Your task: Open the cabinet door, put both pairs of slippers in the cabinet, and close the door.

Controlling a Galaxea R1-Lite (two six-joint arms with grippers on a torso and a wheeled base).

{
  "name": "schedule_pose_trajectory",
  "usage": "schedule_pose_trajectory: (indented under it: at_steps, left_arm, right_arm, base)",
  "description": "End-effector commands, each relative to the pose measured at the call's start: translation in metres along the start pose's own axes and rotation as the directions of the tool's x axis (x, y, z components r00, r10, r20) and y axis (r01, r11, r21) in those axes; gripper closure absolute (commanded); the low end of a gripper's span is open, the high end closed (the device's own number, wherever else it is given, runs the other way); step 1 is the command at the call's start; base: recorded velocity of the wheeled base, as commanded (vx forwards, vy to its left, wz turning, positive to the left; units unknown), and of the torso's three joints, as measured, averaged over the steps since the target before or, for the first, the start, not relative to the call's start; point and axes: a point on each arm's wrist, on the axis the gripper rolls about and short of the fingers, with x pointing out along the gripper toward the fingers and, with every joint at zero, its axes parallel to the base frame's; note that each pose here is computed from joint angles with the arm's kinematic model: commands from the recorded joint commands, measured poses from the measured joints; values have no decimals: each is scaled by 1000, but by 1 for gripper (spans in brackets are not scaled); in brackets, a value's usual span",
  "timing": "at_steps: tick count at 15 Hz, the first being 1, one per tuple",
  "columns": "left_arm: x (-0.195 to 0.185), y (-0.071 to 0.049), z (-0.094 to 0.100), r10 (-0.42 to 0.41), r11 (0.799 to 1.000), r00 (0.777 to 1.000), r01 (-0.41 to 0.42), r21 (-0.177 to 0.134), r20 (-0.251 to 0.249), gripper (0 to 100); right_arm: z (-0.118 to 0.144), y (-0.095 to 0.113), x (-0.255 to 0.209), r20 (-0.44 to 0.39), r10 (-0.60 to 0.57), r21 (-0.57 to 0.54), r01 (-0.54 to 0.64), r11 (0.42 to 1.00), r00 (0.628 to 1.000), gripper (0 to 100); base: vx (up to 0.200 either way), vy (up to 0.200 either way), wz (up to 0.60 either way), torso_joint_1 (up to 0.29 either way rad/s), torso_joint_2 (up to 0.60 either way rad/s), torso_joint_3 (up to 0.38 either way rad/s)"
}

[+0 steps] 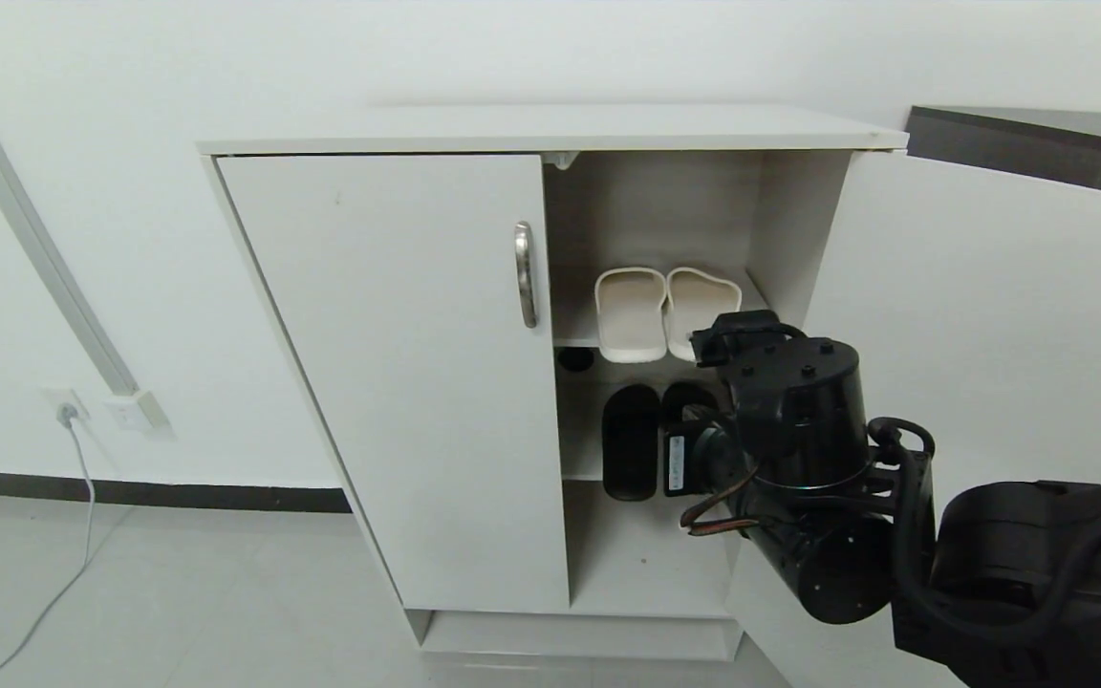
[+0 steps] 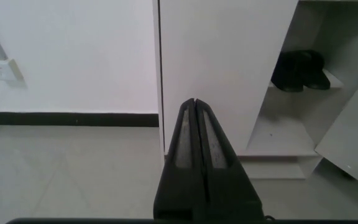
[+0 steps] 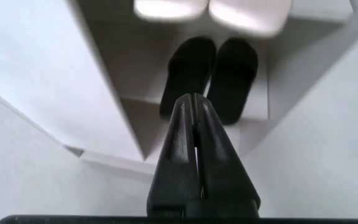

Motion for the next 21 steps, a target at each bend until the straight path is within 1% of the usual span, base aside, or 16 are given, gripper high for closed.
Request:
schedule_pose_trajectory:
  at_steps: [1, 5, 21]
  left_arm:
    - [0, 0, 0, 1, 1000, 1000, -1, 0, 0, 100]
    - [0, 0, 0, 1, 1000, 1000, -1, -2, 0, 100]
    - [0, 0, 0, 2, 1000, 1000, -2, -2, 1, 100]
  right_arm:
    - [-3, 0, 0, -8, -2, -8, 2, 1000, 1000, 100]
    - [-8, -3, 1, -20, -6, -17, 6, 1000, 1000, 100]
    - [-14, -7, 2, -32, -14, -37, 13, 999, 999, 100]
  base:
    - [-200, 0, 0, -2, 7, 2]
    - [-200, 0, 0, 4, 2, 0]
    - [0, 0, 0, 0, 0, 0]
